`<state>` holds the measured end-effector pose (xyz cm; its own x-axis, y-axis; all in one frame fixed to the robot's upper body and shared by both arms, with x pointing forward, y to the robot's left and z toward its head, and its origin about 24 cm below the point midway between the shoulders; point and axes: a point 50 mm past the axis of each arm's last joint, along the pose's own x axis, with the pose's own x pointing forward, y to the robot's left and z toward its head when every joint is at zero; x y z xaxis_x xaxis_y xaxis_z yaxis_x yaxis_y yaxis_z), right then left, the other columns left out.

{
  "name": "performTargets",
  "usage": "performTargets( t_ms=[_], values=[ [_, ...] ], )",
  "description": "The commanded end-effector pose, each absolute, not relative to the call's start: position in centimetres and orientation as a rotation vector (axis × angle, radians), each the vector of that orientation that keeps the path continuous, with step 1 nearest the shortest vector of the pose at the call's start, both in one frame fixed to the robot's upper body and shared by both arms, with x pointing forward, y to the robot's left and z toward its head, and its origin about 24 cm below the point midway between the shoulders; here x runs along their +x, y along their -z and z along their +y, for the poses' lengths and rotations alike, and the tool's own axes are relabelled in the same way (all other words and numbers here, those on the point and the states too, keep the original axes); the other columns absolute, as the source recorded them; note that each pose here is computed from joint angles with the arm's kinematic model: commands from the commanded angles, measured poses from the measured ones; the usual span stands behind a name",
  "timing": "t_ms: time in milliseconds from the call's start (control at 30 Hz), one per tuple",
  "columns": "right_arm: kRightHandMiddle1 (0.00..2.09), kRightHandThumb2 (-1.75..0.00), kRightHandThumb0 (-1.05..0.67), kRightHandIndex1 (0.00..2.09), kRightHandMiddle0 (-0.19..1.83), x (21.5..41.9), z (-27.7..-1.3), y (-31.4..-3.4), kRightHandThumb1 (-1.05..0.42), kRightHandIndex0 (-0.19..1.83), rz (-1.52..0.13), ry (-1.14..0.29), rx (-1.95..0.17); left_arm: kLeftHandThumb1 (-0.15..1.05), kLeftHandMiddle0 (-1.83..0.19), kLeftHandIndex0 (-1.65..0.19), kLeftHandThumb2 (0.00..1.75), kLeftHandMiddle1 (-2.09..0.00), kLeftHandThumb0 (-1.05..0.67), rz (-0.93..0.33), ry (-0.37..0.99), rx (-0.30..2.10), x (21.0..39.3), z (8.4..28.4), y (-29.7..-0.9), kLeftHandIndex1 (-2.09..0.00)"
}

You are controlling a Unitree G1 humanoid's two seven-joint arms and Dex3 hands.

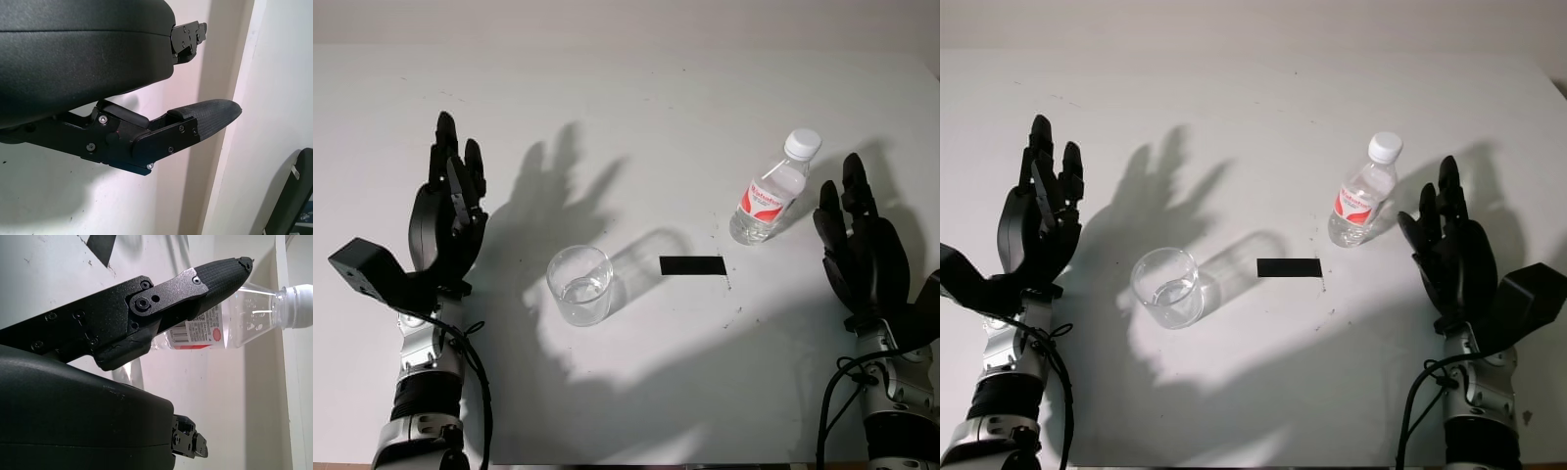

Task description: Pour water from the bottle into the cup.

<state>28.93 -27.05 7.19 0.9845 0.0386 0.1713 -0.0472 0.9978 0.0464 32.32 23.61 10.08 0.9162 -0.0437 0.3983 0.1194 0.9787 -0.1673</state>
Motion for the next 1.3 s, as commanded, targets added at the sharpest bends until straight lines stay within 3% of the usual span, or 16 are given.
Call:
performTargets(
  t_ms=[0, 333, 567, 967, 1267],
  values=[
    [0.00, -0.05, -1.04, 0.00, -0.19, 28.7, -26.8, -7.0, -0.97, -0.19, -0.158, -0.047, 0.040, 1.05, 0.19, 0.19, 0.77, 0.00, -0.70, -0.412, 0.087, -0.177, 32.1, 24.0, -10.3, 0.00],
    [0.00, -0.06, -1.05, 0.00, -0.19, 29.6, -25.6, -7.3, -1.01, -0.19, -0.166, -0.110, -0.087, 1.05, 0.19, 0.19, 0.77, 0.00, -0.70, -0.414, 0.081, -0.182, 32.1, 24.0, -10.3, 0.00],
    [0.00, -0.05, -1.04, 0.00, -0.19, 31.3, -24.9, -7.9, -1.00, -0.19, -0.155, -0.141, -0.071, 1.05, 0.19, 0.19, 0.77, 0.00, -0.70, -0.412, 0.078, -0.179, 32.0, 23.9, -10.3, 0.00],
    [0.00, -0.04, -0.99, 0.00, -0.19, 35.3, -26.0, -10.2, -0.95, -0.19, -0.175, -0.122, -0.070, 1.05, 0.19, 0.19, 0.75, 0.00, -0.70, -0.422, 0.078, -0.191, 31.8, 24.0, -10.0, 0.00],
    [0.01, -0.04, -0.92, 0.00, -0.17, 36.2, -24.4, -10.8, -0.90, -0.19, -0.206, -0.188, -0.053, 1.05, 0.19, 0.19, 0.74, 0.00, -0.70, -0.426, 0.063, -0.180, 31.5, 24.1, -9.9, 0.00]
  ],
)
